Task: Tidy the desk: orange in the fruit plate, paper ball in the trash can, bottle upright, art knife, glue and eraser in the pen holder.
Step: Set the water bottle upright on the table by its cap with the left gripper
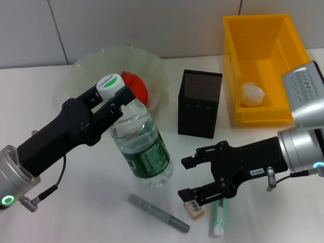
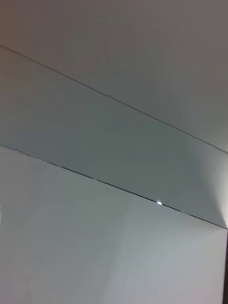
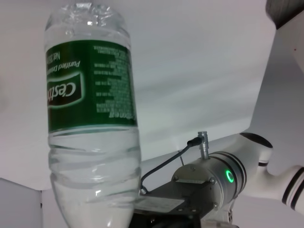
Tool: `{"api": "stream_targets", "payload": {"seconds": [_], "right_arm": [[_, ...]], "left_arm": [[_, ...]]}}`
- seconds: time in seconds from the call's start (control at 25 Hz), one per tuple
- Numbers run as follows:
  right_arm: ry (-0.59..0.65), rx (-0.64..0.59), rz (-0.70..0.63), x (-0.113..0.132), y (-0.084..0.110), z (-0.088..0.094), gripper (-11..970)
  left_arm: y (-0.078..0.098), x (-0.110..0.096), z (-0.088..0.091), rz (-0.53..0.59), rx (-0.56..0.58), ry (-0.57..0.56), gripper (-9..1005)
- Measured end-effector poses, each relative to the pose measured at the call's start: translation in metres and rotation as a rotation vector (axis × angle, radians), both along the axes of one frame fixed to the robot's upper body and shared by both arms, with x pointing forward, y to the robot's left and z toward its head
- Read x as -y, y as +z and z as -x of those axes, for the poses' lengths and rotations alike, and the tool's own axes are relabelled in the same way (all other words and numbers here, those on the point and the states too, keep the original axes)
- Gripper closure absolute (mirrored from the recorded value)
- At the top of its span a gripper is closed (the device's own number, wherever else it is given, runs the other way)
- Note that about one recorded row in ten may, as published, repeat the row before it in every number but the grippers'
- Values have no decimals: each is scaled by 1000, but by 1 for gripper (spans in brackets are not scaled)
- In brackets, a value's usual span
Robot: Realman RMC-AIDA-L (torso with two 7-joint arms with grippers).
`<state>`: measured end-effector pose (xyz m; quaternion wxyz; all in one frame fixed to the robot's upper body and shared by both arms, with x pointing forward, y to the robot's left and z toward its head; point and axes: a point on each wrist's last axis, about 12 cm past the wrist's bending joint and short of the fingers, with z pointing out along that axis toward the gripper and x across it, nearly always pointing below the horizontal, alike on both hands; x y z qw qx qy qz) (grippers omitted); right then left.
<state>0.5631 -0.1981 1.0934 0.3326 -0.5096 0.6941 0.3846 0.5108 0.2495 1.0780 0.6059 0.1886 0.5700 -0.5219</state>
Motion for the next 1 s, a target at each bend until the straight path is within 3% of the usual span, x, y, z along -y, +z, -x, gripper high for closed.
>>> {"api": "stream_targets", "payload": {"seconds": [0.36,0.52,1.0], "right_arm": [[-45,14,0,5,-6,1,180],[-73,52,-58,8,-6,3,180],[-116,88,-105,12,-11,6,180]], "left_arm": [[-4,-10,-4,-96,91,127,547],[-9,-18,-6,-170,123,200,547],[-14,-39,-12,-276,140,354,545]]}}
